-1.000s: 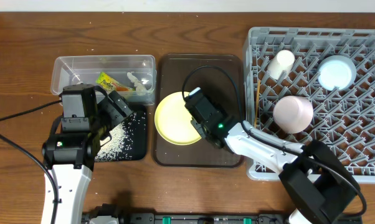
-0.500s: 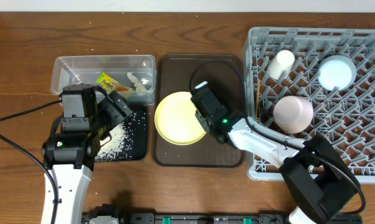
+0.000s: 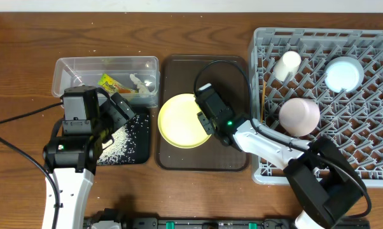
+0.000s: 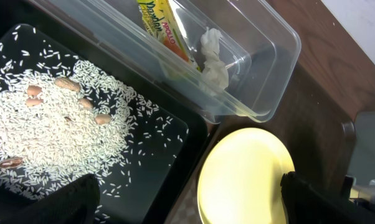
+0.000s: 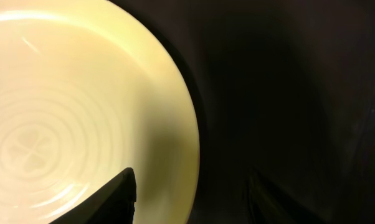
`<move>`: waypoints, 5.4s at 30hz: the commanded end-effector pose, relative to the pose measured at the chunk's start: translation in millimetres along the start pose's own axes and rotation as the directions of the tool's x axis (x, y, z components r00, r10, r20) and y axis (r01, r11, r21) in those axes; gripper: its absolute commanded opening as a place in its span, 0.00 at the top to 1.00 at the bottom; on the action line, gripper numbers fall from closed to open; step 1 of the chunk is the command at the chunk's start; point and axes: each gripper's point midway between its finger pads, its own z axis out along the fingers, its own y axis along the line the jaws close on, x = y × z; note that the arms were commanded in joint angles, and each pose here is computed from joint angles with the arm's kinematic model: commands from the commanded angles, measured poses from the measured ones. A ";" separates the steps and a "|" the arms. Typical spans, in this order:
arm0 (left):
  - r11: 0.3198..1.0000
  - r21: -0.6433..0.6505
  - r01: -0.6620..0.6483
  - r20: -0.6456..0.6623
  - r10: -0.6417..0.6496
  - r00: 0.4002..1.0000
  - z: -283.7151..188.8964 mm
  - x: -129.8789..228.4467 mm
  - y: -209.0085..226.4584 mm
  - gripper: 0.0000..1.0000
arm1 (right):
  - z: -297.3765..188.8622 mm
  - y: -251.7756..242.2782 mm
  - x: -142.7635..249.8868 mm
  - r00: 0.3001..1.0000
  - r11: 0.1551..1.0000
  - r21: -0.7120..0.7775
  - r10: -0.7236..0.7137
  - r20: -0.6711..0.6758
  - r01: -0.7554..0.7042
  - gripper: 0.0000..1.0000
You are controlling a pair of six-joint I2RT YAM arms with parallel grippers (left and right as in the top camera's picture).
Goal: Sort waste into correct bins and load items into the dishwasher rack
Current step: 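Hold the yellow plate edge with the right gripper, lifting it, then lift the yellow plate with the right gripper and carry it over the rack, then lower the yellow plate upright into the rack's left slots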
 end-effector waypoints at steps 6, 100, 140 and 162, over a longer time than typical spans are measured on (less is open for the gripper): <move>1.000 -0.003 0.004 0.015 -0.004 1.000 -2.2 -5.4 -0.8 0.05 | 3.8 -1.2 5.2 1.000 1.000 0.000 0.016 -0.014 -0.016 0.48; 1.000 -0.002 0.004 0.016 -0.004 1.000 -2.2 -5.5 -0.9 0.05 | -138.8 -80.8 -25.2 0.978 0.962 0.244 0.079 0.192 -0.125 0.99; 1.000 -0.003 0.004 0.015 -0.004 1.000 -2.2 -5.4 -0.8 0.05 | -241.0 -226.3 8.3 0.968 0.463 0.851 0.093 0.232 -0.248 0.99; 1.000 -0.002 0.004 0.016 -0.004 1.000 -2.2 -5.5 -0.9 0.05 | -179.2 -213.9 -19.0 0.941 0.513 0.792 0.123 0.314 -0.331 0.94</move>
